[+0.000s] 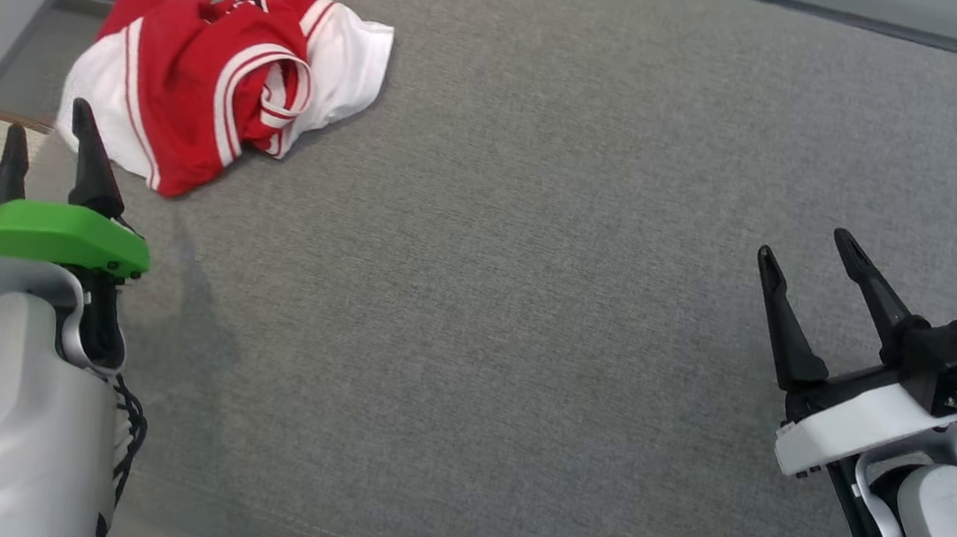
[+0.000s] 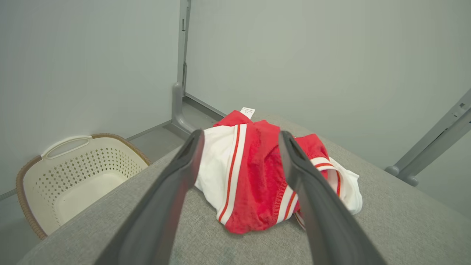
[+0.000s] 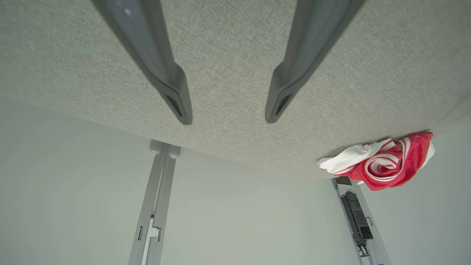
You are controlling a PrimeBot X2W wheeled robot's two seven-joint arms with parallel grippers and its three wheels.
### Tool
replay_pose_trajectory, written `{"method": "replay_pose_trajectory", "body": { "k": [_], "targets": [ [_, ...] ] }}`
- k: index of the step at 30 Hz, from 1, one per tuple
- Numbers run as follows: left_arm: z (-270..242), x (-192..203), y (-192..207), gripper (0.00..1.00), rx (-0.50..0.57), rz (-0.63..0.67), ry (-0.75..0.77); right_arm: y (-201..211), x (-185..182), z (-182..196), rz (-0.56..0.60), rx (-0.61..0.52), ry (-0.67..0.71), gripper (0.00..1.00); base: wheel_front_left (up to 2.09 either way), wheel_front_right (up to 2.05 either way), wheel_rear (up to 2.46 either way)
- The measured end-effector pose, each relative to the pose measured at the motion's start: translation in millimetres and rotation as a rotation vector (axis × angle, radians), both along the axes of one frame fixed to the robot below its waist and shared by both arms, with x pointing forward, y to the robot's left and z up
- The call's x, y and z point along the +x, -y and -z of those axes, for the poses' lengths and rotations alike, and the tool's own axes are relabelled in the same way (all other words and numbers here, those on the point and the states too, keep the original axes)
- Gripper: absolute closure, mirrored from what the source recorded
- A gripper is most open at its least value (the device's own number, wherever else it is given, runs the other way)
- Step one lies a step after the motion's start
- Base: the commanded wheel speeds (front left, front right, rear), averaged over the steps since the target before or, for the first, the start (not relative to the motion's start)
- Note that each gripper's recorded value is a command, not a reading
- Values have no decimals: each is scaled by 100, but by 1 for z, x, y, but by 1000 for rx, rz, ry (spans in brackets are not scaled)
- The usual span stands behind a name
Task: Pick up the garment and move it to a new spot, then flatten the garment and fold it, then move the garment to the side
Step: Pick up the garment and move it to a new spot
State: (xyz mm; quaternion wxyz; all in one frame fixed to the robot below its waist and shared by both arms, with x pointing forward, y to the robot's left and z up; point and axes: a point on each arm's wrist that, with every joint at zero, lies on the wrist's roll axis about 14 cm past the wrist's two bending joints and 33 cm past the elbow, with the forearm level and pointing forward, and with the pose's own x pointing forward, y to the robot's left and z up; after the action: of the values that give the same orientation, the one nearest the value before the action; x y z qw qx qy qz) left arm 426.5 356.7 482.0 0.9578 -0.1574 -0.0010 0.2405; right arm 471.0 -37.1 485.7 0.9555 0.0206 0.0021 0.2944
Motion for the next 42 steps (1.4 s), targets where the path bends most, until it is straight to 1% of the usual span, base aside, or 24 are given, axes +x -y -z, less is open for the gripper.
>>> {"method": "replay_pose_trajectory", "body": {
  "k": [5,9,16,21,22,23,24,28,32,35,38,42],
  "targets": [
    [25,43,1,0,-54,41,-88,18,10,6,40,-3,2,0,0,0,0],
    [55,68,-2,0,-107,59,-197,35,14,22,79,-13,-24,0,0,0,0],
    [119,91,6,0,-213,83,-389,69,15,54,167,-48,-87,0,0,0,0],
    [149,104,17,0,-250,95,-459,91,11,67,226,-76,-117,0,0,0,0],
    [152,105,17,19,-248,98,-467,94,10,69,234,-78,-121,0,0,0,0],
    [155,107,19,94,-248,102,-474,97,9,71,244,-81,-127,0,0,0,0],
    [158,108,19,100,-242,107,-481,100,8,72,252,-83,-130,0,0,0,0],
    [153,112,20,100,-216,127,-480,104,5,73,268,-83,-133,0,0,0,0],
    [127,120,18,100,-171,150,-411,98,2,67,265,-57,-123,0,0,0,0],
    [88,131,15,100,-96,186,-324,91,-3,61,261,-27,-115,0,0,0,0],
    [36,139,14,100,-23,233,-229,82,-7,48,254,13,-92,0,0,0,0],
    [-32,150,40,100,47,332,-104,75,-13,29,258,59,-59,0,0,0,0]
  ]
}}
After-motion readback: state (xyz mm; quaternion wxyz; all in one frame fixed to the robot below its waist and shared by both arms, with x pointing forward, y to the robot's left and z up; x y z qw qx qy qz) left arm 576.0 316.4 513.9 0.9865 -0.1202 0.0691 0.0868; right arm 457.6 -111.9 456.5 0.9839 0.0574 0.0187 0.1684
